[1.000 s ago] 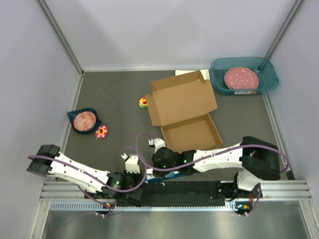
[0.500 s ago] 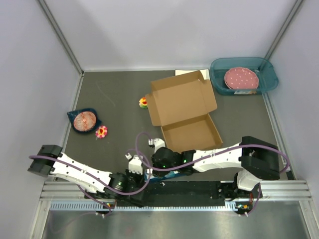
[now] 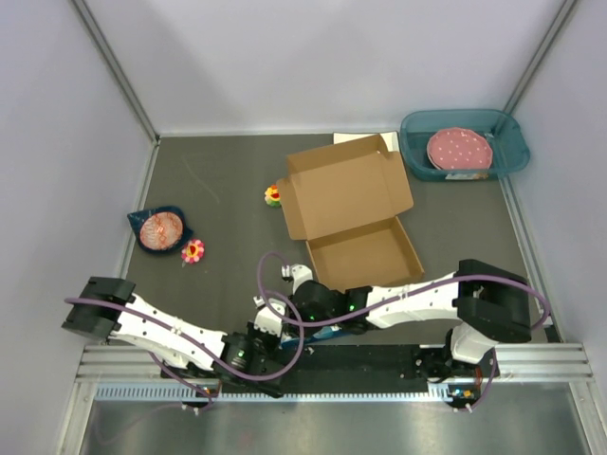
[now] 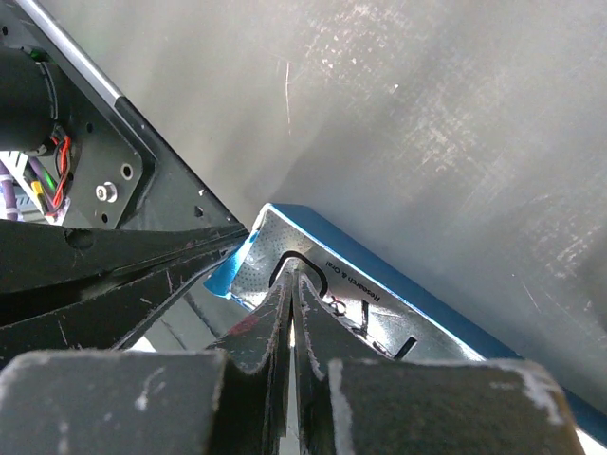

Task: Fold the paper box

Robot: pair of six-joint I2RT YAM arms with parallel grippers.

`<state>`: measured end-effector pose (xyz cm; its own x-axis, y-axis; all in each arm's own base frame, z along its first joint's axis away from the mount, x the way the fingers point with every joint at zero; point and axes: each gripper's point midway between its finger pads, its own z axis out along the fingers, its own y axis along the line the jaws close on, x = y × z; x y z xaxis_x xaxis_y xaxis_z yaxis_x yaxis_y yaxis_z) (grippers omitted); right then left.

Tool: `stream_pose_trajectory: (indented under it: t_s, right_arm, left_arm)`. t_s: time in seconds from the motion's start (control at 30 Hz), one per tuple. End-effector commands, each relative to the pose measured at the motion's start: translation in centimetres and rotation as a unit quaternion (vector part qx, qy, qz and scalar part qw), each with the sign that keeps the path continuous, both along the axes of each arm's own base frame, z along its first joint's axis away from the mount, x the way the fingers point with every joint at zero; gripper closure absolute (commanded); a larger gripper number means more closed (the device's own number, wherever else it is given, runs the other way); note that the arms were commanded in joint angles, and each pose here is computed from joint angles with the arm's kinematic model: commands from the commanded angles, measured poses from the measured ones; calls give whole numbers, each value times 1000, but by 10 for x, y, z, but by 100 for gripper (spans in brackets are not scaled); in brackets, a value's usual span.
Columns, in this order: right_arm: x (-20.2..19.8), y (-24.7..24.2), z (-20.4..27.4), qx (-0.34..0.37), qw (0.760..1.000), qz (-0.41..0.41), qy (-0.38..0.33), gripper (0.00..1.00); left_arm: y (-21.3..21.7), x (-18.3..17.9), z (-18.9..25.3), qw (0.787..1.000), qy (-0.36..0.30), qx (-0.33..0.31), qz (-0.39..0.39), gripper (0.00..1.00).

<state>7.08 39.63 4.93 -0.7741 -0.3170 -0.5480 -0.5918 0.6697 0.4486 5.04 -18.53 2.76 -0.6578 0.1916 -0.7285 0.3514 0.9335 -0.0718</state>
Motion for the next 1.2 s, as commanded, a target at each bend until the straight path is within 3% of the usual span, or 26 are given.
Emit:
stream_pose_trajectory:
  t_s: [0.0,0.53,0.73,1.03,1.17]
  right_arm:
    - [-24,-64,-62,-138,990,18,34,100]
    - [-4,-88,1,-109,993,-39,-21,98]
    - [8,-122,20,-115,988,-93,-46,82]
    - [36,-171,21,-100,975,-197,-36,47]
    - [49,-178,27,-91,969,-224,-48,44]
  left_arm:
    - [-52,-4,34,993,2,-114,18,100]
    - [-36,-4,20,995,15,-89,52,100]
    - [-34,-5,18,994,20,-88,55,100]
    - [-31,-8,13,995,31,-79,53,100]
    - [-29,-10,11,995,35,-77,50,100]
